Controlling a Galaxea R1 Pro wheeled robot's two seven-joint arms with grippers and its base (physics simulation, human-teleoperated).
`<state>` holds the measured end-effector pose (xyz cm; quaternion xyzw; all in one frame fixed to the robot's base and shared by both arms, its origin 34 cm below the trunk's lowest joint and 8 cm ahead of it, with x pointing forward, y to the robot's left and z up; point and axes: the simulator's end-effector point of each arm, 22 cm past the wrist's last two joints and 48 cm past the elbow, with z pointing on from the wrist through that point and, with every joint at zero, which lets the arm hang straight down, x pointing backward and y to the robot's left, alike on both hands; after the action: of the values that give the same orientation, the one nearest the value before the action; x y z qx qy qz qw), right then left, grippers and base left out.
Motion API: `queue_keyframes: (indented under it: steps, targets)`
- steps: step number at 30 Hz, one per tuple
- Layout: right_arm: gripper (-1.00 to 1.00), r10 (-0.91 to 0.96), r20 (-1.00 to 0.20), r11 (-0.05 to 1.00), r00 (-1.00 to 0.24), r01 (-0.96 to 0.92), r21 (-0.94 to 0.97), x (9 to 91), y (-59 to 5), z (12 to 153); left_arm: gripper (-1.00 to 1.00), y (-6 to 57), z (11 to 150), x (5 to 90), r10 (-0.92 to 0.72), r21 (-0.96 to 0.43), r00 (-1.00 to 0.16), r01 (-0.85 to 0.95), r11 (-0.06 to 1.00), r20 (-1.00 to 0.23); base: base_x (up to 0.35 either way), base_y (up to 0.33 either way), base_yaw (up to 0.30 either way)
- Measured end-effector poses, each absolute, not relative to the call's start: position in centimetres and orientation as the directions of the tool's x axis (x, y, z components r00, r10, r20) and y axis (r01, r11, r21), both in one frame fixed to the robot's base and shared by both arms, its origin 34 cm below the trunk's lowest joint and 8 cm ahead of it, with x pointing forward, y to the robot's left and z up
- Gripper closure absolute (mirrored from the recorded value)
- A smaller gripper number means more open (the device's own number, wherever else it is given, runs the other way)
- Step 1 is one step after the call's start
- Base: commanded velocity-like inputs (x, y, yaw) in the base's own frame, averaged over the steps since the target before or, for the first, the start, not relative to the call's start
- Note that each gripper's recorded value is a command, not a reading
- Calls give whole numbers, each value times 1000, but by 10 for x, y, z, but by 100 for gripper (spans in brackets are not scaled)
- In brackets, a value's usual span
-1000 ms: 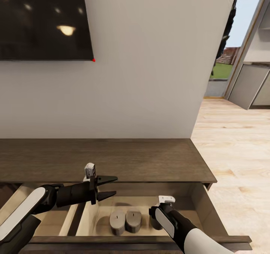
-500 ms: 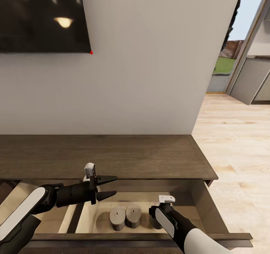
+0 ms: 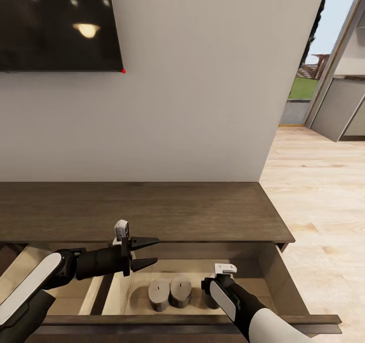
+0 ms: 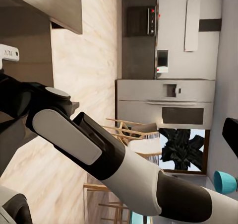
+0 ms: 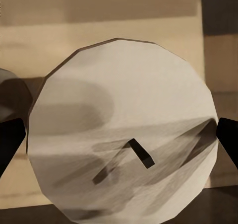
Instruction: Place each of the two pumpkins and all three candles from the living room inside a cabinet in the living room (use any cabinet), then make sure every cabinet is closed, and position the cauldron so it is next to a table in the living room.
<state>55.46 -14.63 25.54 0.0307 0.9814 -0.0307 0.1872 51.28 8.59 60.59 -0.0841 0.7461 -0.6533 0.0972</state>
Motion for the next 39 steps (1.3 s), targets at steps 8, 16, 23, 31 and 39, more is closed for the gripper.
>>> queue_keyframes:
  steps: [8,16,23,31,39]
  targets:
    - [-100,50,-369,996,-928,71,-45,555,-145,255,-100,87,606,513,-254,-991,-967,2,133,-36,0,0,0]
    - [-100,49,-378,997,-925,70,-43,557,-145,257,-100,87,606,513,-254,-991,-966,2,134,-36,0,0,0]
    - [-100,50,-384,997,-922,71,-42,559,-145,258,-100,87,605,513,-255,-991,-966,0,135,-35,0,0,0]
    - [-100,50,-403,997,-914,72,-41,564,-145,269,-100,87,614,511,-256,-991,-965,19,135,-53,0,0,0]
    - [-100,49,-433,997,-900,73,-38,572,-144,286,-100,88,626,509,-261,-990,-962,42,137,-77,0,0,0]
